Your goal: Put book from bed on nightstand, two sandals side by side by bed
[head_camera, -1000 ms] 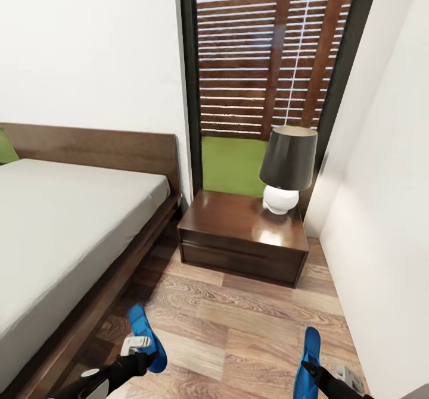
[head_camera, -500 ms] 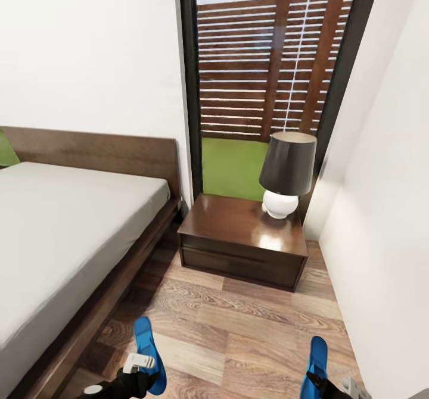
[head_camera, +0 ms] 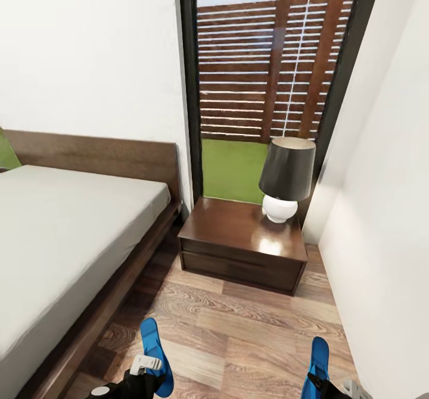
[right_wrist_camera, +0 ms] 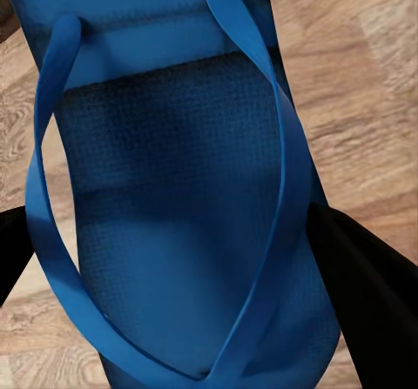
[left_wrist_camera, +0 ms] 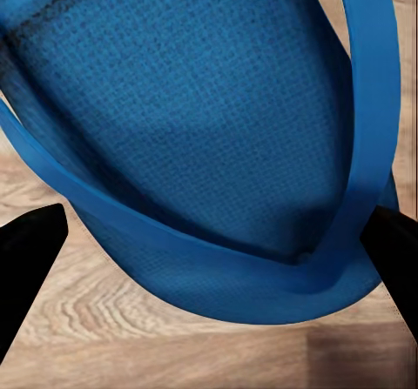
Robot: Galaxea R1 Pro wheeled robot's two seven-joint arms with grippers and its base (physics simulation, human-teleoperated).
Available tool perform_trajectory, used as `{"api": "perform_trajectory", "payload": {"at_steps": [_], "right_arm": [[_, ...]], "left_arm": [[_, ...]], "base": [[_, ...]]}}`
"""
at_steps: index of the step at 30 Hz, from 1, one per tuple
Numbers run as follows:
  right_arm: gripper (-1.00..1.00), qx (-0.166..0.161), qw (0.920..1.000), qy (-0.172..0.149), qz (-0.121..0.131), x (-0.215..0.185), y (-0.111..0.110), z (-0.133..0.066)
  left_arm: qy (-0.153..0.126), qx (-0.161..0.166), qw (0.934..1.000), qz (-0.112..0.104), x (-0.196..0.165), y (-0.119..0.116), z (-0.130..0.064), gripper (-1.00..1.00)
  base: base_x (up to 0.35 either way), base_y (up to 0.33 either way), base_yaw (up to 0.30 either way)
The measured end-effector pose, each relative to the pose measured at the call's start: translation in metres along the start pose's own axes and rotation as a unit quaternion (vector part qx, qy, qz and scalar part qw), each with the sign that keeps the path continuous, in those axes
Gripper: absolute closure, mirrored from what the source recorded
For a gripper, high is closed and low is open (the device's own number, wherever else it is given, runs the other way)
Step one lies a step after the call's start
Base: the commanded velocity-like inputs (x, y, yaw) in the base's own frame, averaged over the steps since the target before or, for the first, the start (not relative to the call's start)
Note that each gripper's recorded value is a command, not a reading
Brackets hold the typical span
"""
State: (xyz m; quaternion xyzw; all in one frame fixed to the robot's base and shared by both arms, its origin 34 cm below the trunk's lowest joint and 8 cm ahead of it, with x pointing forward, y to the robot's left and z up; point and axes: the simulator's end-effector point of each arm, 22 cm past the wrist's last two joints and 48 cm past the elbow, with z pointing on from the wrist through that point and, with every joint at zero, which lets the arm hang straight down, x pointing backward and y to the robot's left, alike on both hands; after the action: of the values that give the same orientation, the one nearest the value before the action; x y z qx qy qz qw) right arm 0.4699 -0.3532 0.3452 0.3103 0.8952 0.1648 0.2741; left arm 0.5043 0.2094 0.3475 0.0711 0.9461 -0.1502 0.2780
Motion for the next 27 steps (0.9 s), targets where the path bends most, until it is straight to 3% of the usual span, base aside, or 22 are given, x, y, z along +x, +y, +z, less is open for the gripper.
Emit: {"api": "perform_trajectory", "payload": {"at_steps": [27], "right_arm": [[1.0, 0.0, 1.0, -0.001, 0.0, -0.028, 0.031, -0.038]], "left_arm": [[0.0, 0.013, 0.9999, -0.004, -0.037, -0.032, -0.035, 1.0]], "base": [[0.0, 0.0, 0.0]]}}
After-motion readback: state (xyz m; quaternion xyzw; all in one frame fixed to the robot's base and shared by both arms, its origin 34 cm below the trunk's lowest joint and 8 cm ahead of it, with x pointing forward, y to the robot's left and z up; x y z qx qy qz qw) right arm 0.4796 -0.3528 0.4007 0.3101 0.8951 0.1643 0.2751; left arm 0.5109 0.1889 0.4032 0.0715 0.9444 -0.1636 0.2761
